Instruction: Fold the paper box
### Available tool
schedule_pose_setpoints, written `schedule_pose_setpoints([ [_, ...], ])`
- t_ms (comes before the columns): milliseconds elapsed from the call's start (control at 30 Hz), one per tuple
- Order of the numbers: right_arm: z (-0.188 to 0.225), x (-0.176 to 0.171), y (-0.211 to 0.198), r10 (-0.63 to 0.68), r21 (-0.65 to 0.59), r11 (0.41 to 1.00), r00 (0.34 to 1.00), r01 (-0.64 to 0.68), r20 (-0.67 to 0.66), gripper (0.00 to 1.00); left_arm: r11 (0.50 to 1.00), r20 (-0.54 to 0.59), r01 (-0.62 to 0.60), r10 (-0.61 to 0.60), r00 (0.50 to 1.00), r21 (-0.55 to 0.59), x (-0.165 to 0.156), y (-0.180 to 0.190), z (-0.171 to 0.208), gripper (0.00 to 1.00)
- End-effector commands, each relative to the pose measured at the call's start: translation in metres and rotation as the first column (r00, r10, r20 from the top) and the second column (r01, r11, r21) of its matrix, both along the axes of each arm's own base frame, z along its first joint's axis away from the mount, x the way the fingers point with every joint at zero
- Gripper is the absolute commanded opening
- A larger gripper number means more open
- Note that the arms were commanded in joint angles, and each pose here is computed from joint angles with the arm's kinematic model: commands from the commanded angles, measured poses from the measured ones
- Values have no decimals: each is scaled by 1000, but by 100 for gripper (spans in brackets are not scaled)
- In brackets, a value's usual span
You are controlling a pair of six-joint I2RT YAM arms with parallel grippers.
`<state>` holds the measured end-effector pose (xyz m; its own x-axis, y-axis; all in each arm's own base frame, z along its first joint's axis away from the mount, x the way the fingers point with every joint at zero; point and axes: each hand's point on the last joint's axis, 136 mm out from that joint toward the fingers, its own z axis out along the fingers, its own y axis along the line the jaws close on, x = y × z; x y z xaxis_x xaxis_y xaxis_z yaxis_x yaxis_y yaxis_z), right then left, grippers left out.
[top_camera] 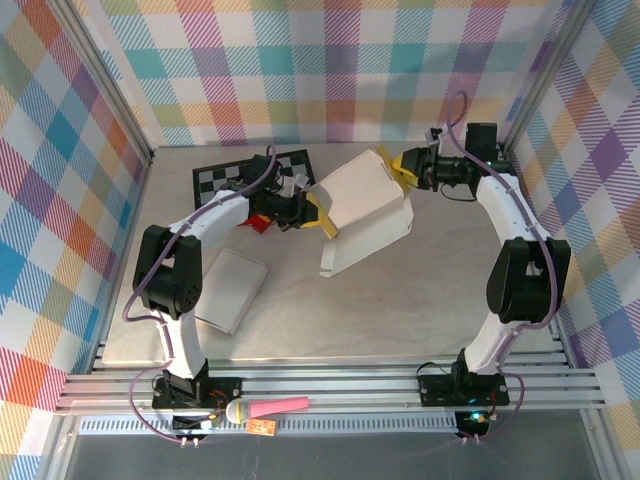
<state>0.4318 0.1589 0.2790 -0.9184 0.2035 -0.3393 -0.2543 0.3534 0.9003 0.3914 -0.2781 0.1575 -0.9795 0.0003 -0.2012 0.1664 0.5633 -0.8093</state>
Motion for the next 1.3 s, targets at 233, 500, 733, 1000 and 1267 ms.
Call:
schedule_pose_setpoints([
  [233, 3, -14, 13, 43, -202, 979, 993, -20, 107, 41, 999, 45, 35, -35, 998, 2, -6, 3, 24, 0],
  [500, -8, -19, 16, 58, -432, 901, 979, 32, 193, 44, 998, 55, 57, -59, 997, 37, -11, 2, 25, 0],
  [733, -12, -20, 18, 97, -571, 818, 962, 69, 256, 47, 995, 68, 78, -82, 994, 64, -16, 1, 27, 0],
  [1000, -23, -19, 26, 168, -711, 697, 942, 94, 289, 48, 991, 72, 97, -103, 992, 89, -22, 0, 28, 0],
  [1267, -38, -10, 21, 176, -853, 483, 933, 197, 315, 29, 989, 80, 100, -110, 991, 112, -24, -1, 29, 0],
])
